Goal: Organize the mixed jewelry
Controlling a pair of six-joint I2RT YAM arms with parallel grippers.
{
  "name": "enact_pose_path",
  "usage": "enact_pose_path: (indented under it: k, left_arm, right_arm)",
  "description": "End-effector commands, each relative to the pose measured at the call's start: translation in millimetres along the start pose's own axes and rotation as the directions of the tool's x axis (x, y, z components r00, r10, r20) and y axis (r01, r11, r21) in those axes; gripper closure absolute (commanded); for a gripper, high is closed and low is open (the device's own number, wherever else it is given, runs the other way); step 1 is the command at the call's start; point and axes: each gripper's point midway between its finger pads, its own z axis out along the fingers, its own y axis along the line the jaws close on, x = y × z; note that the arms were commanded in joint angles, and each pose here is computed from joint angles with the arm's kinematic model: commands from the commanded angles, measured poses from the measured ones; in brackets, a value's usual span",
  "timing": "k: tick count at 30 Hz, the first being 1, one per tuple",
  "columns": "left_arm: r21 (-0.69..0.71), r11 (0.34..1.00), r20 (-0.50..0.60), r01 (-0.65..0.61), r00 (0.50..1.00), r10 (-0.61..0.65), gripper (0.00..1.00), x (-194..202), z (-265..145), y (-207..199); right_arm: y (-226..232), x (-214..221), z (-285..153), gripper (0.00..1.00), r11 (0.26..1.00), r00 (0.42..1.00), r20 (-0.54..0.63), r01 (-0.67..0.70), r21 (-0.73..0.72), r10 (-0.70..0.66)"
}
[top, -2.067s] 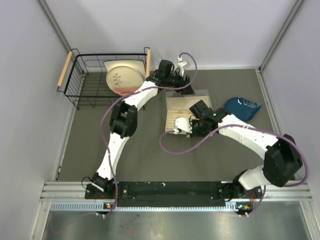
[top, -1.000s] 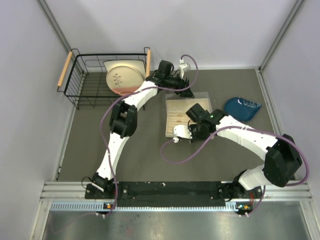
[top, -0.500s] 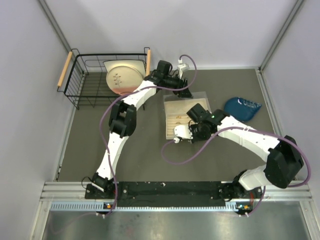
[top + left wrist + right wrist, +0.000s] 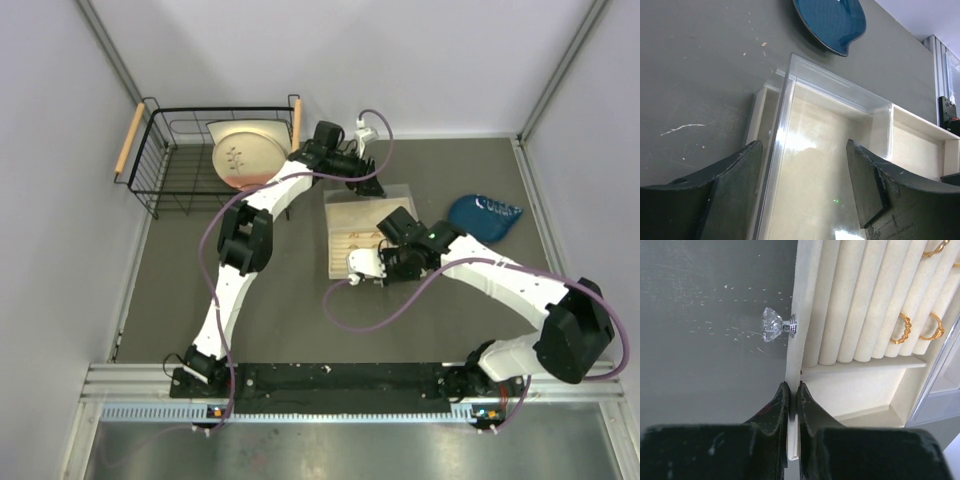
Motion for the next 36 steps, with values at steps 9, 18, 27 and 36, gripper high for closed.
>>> enact_pose_path:
  k: [9,18,27,36]
  left_arm:
    - [0.078,0.997,0.052,-0.025,0.998,0.021,0.21,-23.8,-8.6,-15.4]
    - [0.080,0.997,0.048,-0.015,0.999,0.011,0.20,-20.6,-6.7,-13.1]
    - [0.077,0.997,0.066,-0.014,0.998,0.009,0.20,-26.5,-10.3,-11.4]
    - [0.086,0.996,0.068,0.002,0.998,-0.008,0.19,-25.2,-9.2,-10.2]
  right_arm:
    - [-27.1,-34.6,-11.4,1.00,0.989,0.985,0.167,0.016,0.145,-0.040]
    - [-28.0,-43.3,-23.9,1.00,0.984,0.972,0.233,-0.061,0.168,0.021]
    - [-20.6,-36.8,-14.0,1.00,0.975,0.967,0.253,-0.098,0.201,0.045]
    - [-11.4,-38.4,3.0,1.00,0.977,0.976,0.219,-0.046,0.206,0.000]
